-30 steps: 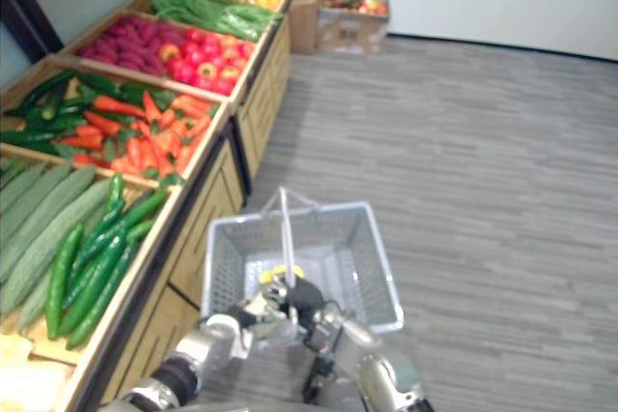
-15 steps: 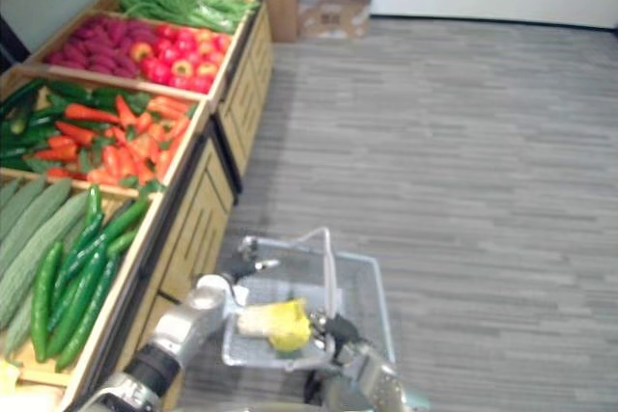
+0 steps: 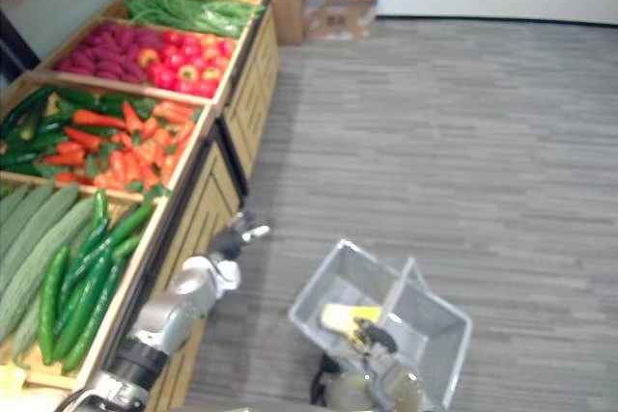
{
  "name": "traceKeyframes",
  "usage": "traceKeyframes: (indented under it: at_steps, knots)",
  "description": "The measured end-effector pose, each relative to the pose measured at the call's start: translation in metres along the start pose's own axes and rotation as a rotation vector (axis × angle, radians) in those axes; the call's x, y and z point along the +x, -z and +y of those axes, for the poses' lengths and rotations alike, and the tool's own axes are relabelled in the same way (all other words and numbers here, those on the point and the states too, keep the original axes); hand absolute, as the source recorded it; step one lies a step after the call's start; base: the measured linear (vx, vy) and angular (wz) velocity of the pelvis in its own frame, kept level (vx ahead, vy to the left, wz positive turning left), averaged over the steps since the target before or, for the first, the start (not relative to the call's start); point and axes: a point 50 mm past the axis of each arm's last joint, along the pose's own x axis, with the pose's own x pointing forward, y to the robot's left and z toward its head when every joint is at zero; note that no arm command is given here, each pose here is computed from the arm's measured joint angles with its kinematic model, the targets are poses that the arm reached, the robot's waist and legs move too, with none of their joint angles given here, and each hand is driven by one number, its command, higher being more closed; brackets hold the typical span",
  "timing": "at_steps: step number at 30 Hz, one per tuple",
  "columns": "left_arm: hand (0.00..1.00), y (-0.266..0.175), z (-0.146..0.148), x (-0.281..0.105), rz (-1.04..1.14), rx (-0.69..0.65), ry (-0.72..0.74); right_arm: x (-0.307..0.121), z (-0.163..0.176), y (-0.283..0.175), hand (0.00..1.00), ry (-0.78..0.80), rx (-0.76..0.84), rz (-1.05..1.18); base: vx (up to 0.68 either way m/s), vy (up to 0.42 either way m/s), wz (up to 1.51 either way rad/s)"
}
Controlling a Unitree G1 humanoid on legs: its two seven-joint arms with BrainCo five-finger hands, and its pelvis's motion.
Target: Pick vegetable in the basket
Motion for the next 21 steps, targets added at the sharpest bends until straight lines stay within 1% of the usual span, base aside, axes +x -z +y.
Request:
traceKeyframes:
  at_steps: [1, 2, 4, 5, 6, 8, 9, 12, 13, 14, 16, 17, 18, 19, 20, 21]
  knots:
    - [0.00, 0.012, 0.012, 0.003, 0.080, -0.044, -0.053, -0.002, -0.013, 0.000, 1.00, 0.054, 0.032, 0.004, 0.01, -0.026, -0.04]
    - [0.00, 0.021, 0.018, 0.004, 0.136, -0.068, -0.079, -0.003, -0.019, 0.000, 1.00, 0.077, 0.042, 0.007, 0.01, -0.026, -0.07]
    - [0.00, 0.074, 0.038, -0.003, 0.400, -0.051, -0.169, -0.007, -0.035, 0.003, 1.00, 0.130, 0.038, 0.030, 0.01, -0.028, -0.21]
    - [0.00, 0.089, 0.043, -0.008, 0.469, -0.036, -0.188, -0.007, -0.036, 0.004, 1.00, 0.133, 0.029, 0.034, 0.01, -0.036, -0.40]
    - [0.00, 0.118, 0.048, -0.021, 0.597, -0.007, -0.210, -0.007, -0.036, 0.004, 1.00, 0.125, 0.024, 0.034, 0.03, -0.046, -0.45]
    - [0.00, 0.155, 0.049, -0.043, 0.740, 0.007, -0.237, -0.007, -0.035, 0.002, 1.00, 0.108, 0.007, 0.032, 0.04, -0.076, -0.60]
    - [0.00, 0.171, 0.048, -0.053, 0.772, 0.034, -0.252, -0.005, -0.032, 0.003, 1.00, 0.104, -0.023, 0.040, 0.03, -0.123, -0.81]
    - [0.00, 0.178, 0.061, -0.059, 0.798, 0.004, -0.326, -0.006, -0.035, 0.003, 1.00, 0.123, -0.096, 0.052, 0.01, -0.130, -0.67]
    - [0.00, 0.185, 0.066, -0.065, 0.823, 0.017, -0.354, -0.007, -0.037, 0.004, 1.00, 0.130, -0.105, 0.053, 0.00, -0.112, -0.62]
    - [0.00, 0.187, 0.068, -0.067, 0.829, 0.071, -0.357, -0.008, -0.038, 0.004, 1.00, 0.143, -0.124, 0.056, -0.01, -0.066, -0.48]
    - [0.00, 0.195, 0.063, -0.071, 0.849, 0.065, -0.359, -0.009, -0.042, 0.000, 1.00, 0.173, -0.146, 0.050, -0.06, -0.021, -0.55]
    - [0.00, 0.211, 0.060, -0.085, 0.905, 0.014, -0.385, -0.007, -0.039, -0.012, 1.00, 0.188, -0.153, 0.013, -0.04, 0.010, -0.57]
    - [0.00, 0.211, 0.064, -0.087, 0.901, -0.035, -0.411, -0.007, -0.039, -0.012, 1.00, 0.197, -0.150, 0.005, 0.03, 0.013, -0.12]
    - [0.00, 0.205, 0.079, -0.089, 0.865, -0.078, -0.461, -0.010, -0.048, -0.007, 1.00, 0.244, -0.145, 0.034, 0.03, -0.117, 0.46]
    - [0.00, 0.204, 0.088, -0.093, 0.834, -0.102, -0.508, -0.013, -0.055, -0.001, 1.00, 0.286, -0.153, 0.068, 0.00, -0.160, 0.32]
    - [0.00, 0.205, 0.091, -0.095, 0.821, -0.131, -0.528, -0.015, -0.060, 0.005, 1.00, 0.304, -0.172, 0.093, 0.02, -0.212, 0.02]
